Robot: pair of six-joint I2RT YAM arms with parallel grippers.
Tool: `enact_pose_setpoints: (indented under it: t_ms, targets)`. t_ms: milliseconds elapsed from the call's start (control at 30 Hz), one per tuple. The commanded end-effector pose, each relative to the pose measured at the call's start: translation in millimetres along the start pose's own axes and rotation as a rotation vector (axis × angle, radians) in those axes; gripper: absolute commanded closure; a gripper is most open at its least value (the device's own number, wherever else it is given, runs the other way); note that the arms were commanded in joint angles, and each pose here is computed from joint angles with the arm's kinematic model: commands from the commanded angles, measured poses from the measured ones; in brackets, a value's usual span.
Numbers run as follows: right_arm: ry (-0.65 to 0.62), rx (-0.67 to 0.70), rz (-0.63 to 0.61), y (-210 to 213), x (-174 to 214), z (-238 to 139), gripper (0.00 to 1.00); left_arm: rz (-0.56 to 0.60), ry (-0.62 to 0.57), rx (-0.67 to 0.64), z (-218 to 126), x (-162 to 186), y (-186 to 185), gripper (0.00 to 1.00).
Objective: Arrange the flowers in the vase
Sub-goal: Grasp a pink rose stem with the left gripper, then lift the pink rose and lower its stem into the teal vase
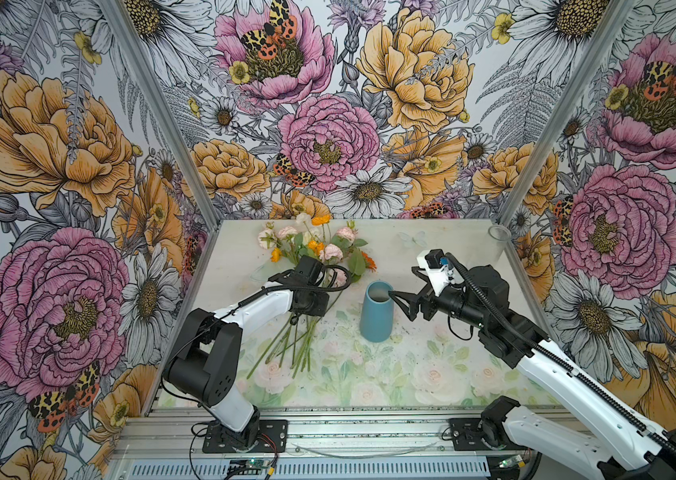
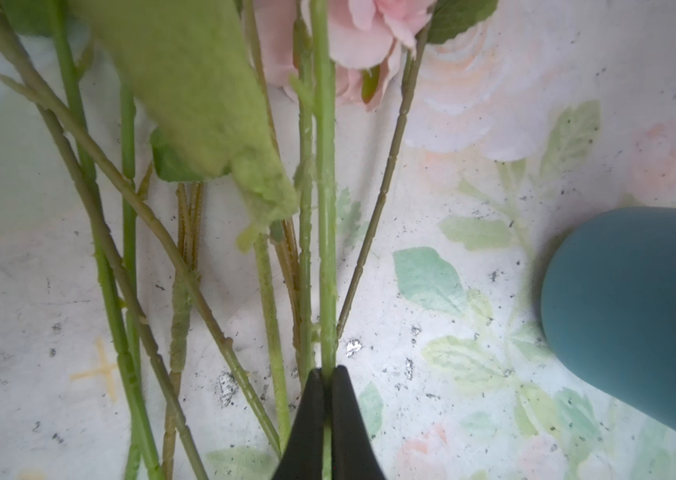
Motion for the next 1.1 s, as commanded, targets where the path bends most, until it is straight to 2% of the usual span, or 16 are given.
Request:
enact_pose_setpoints:
  t_ms: [0, 167, 267, 333, 500, 667, 833, 1067]
  targets:
    - [-0.038, -0.012, -0.012, 2, -7, -3, 0.00, 0.024, -0.062, 0.022, -31, -14, 3, 1.00]
    - [-0.037, -0.006, -0.010, 1, -6, -2, 0.01, -0.010, -0.101, 0.146, -50, -13, 8, 1.00]
    - [-0.036, -0.007, -0.011, 1, -7, -2, 0.01, -0.047, -0.164, 0.277, -65, -16, 10, 1.00]
    - [-0.034, -0.006, -0.010, 1, -6, -1, 0.01, -0.053, -0.202, 0.317, -74, -20, 12, 1.00]
    - [-0.033, 0.002, -0.009, -1, -5, 0, 0.01, -0.059, -0.279, 0.325, -97, -31, 19, 1.00]
    - [-0.038, 0.039, 0.008, -7, -5, 1, 0.01, -0.056, -0.396, 0.257, -138, -53, 16, 1.00]
    - [-0.039, 0.074, 0.051, -18, -5, 2, 0.01, -0.026, -0.639, 0.129, -204, -83, -5, 1.00]
    - [-0.085, 0.134, 0.075, -28, -8, -7, 0.01, -0.019, -1.081, 0.109, -287, -118, -57, 1.00]
Point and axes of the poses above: each gripper's point midway between its finger pads, its own z axis out along the fingers, its own y axis along the line the jaws close on, x = y × z, the point moved 5 cm from there along -z, back along the fingers, and after that the axes turned 15 degrees about z, right-handed, at the moved point
